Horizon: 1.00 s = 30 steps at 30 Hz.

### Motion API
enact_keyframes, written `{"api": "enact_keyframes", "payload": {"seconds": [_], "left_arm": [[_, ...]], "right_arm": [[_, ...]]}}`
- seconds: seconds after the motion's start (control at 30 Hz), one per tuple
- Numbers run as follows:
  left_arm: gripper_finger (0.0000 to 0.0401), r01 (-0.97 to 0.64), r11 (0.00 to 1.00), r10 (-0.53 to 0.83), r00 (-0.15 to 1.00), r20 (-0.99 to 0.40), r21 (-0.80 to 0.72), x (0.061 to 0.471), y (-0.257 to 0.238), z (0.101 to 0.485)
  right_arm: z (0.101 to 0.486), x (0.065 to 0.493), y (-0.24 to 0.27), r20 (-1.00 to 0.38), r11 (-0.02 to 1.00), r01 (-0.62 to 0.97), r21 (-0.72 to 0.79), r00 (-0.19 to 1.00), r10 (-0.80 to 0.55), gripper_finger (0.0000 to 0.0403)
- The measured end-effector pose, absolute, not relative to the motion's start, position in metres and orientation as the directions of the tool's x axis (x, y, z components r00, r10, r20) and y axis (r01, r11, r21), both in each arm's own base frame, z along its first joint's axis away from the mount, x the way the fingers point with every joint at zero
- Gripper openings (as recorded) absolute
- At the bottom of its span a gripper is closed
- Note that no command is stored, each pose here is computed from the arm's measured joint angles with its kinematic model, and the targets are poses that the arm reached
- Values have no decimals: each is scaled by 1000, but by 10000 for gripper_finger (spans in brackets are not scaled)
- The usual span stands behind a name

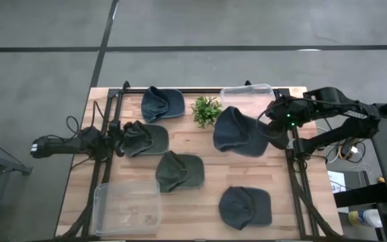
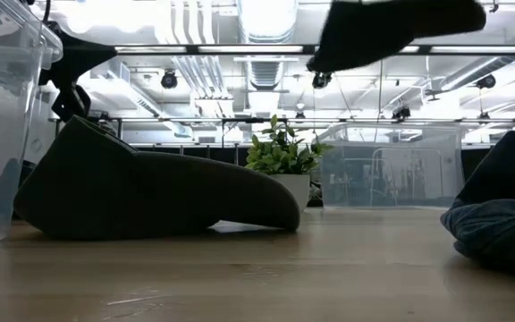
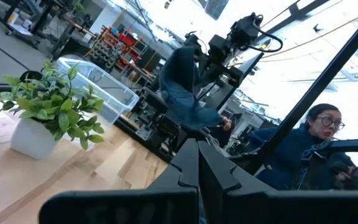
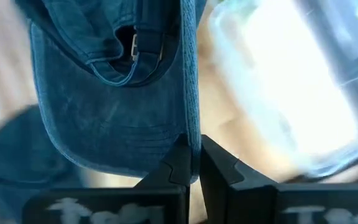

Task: Pick & Place hat
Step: Put the middle blue cap into the top transparent bin

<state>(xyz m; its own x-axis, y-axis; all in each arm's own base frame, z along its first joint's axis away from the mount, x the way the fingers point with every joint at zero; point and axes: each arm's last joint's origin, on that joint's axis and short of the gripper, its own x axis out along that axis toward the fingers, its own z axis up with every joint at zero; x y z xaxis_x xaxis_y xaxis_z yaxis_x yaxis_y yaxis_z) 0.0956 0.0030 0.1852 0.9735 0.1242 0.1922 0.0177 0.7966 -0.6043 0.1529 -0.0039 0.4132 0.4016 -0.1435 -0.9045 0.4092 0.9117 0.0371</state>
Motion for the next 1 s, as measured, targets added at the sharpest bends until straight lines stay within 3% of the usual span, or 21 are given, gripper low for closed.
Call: {"api": "enact_keyframes", "payload": {"seconds": [0.13,0.27,0.43,0.7,0.87,1.0], "left_arm": [[0,18,797,124,973,193,-604,96,3,185],[0,17,797,125,973,193,-604,96,3,185],[0,-13,794,162,968,190,-608,96,4,185],[0,-23,791,174,966,190,-611,95,4,185],[0,-23,790,175,966,190,-612,95,5,185],[0,-24,790,176,966,190,-612,95,5,185]], "right_arm": [[423,160,-9,-858,922,342,-180,404,-317,12],[433,166,-20,-772,854,292,-429,372,-515,12],[438,169,-42,-733,786,199,-586,284,-618,12],[432,165,-82,-744,754,104,-649,122,-657,12],[429,165,-101,-810,826,141,-546,161,-564,12],[419,169,-116,-842,847,156,-508,120,-527,12]]}}
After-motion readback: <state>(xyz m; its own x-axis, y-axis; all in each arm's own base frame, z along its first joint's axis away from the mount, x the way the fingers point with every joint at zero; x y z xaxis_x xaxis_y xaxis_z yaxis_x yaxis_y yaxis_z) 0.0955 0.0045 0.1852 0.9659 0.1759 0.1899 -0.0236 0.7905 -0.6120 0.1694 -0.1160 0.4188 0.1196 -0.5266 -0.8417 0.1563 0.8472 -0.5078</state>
